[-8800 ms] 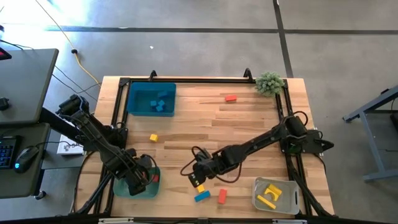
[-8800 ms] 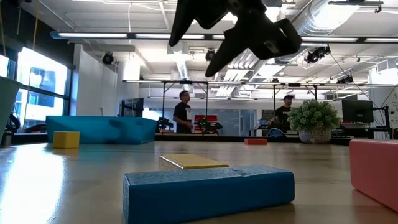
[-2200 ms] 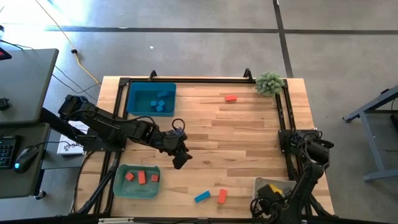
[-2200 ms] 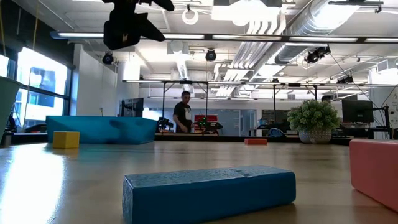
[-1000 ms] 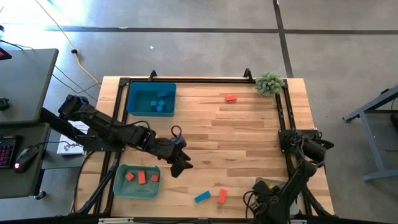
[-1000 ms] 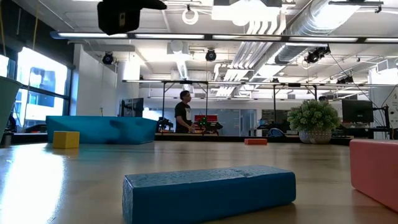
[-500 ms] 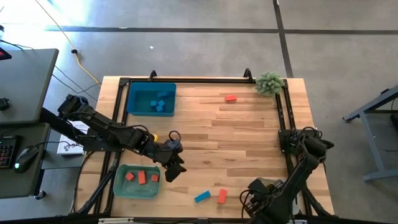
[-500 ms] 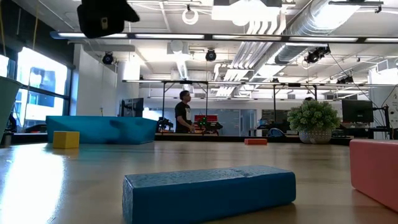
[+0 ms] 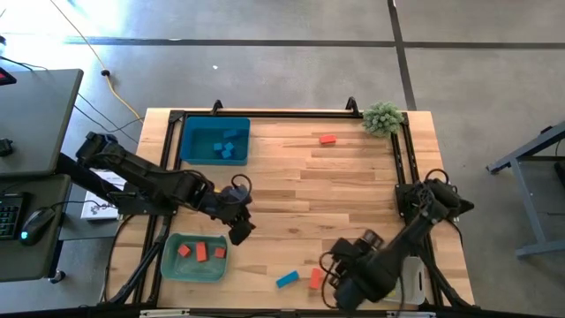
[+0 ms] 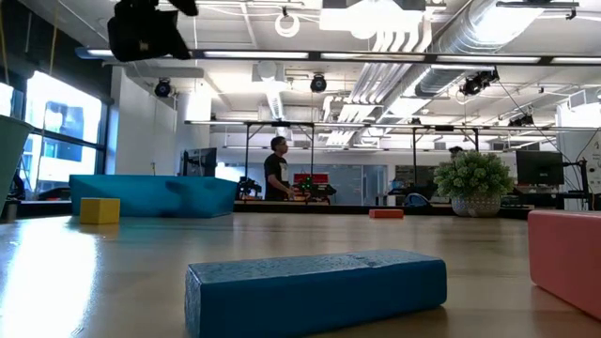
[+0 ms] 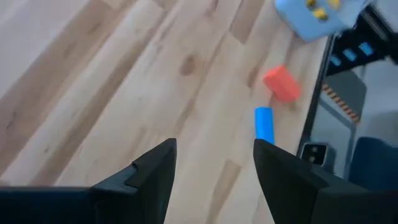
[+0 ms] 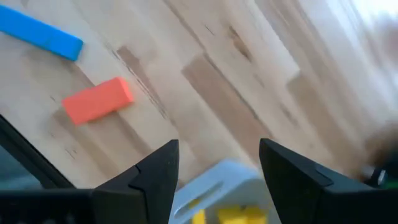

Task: Sort & place blocks by color
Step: Put the orange block into the green bin

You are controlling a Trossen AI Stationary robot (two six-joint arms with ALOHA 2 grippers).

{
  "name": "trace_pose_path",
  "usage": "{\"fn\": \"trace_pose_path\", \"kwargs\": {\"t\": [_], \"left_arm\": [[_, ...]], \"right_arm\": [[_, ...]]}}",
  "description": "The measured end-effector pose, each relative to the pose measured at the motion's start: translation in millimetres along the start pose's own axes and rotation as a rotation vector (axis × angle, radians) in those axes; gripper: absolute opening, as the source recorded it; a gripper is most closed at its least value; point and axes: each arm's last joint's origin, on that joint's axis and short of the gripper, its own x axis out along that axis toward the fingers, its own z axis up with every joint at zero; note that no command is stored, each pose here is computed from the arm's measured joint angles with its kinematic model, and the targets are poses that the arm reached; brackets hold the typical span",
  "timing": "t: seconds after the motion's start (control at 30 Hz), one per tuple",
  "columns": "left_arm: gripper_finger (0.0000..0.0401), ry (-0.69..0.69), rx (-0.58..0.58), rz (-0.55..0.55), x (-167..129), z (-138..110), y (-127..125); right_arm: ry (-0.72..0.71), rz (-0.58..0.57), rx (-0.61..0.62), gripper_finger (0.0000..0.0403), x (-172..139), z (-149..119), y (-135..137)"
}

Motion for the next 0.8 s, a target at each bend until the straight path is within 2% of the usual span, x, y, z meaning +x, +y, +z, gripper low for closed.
{"fn": "trace_pose_path", "kwargs": {"t": [0.1,0.27,0.47,0.57,0.7,0.8], "left_arm": [[0.0204,0.015,-0.016,0.073,-3,-1,9],[0.0204,0.035,-0.030,0.176,-12,-6,19],[0.0204,0.037,-0.050,0.213,-18,-7,23],[0.0204,0.045,-0.044,0.235,-19,-9,25],[0.0204,0.052,-0.039,0.246,-19,-10,26],[0.0204,0.056,-0.032,0.248,-19,-11,25]], "right_arm": [[0.004,0.033,-0.161,0.0209,5,17,1],[0.008,0.159,-0.430,0.0209,13,48,7],[0.001,0.355,-0.742,0.0209,19,79,10],[-0.029,0.411,-0.920,0.0209,21,87,10],[-0.104,0.421,-1.202,0.0209,22,91,10],[-0.120,0.461,-1.329,0.0209,25,90,15]]}}
